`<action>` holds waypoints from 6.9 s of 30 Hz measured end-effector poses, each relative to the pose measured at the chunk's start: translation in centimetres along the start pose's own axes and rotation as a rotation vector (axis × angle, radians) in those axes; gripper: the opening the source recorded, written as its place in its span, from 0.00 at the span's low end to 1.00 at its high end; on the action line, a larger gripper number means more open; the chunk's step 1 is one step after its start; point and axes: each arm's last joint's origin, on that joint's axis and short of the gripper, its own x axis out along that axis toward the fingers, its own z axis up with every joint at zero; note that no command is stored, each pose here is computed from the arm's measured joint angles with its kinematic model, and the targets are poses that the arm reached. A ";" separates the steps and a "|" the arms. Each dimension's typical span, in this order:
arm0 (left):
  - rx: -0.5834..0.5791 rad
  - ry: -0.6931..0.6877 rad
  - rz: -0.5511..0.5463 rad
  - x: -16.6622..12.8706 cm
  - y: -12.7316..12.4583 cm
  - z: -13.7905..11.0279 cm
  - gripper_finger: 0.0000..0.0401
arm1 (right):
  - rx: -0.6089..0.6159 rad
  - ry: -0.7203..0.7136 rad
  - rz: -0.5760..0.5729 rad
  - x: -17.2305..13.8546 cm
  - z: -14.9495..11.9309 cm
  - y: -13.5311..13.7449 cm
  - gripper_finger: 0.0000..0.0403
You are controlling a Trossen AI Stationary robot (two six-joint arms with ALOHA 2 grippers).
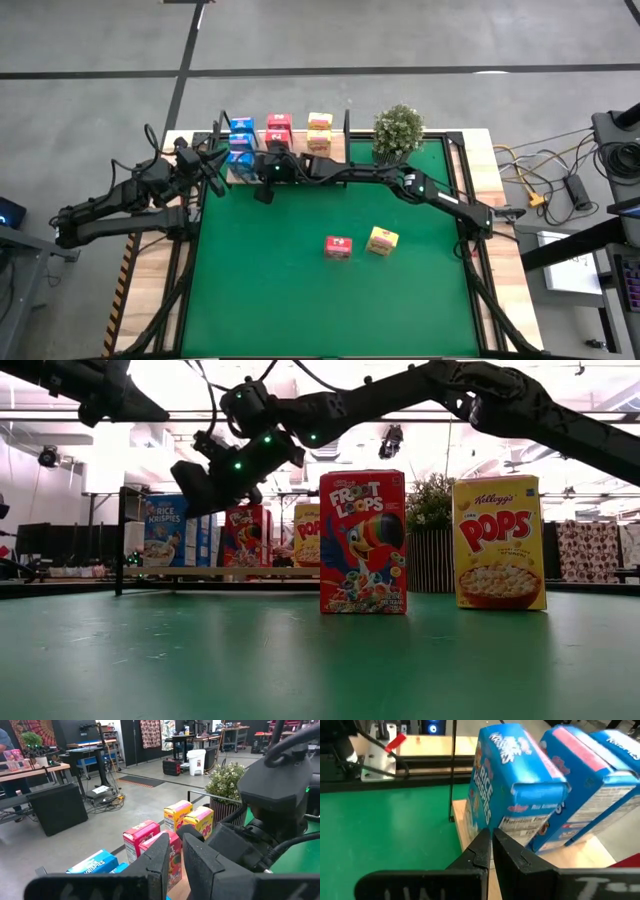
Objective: Stack cereal on shelf
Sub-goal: Put the red cereal box aligned with the other red cereal boxes on the shelf
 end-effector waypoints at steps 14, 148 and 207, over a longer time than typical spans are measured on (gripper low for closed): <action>0.000 0.000 -0.002 0.0 0.0 0.0 0.09 | 0.021 0.353 0.210 -9.4 3.5 4.4 0.02; 0.033 -0.127 -0.666 4.8 -4.9 -0.1 0.09 | -0.097 0.321 0.085 -9.6 0.9 -4.9 0.54; 0.061 -0.116 -0.664 4.9 -4.9 -0.3 0.09 | -0.027 0.409 -0.087 -8.9 -1.7 -3.3 0.04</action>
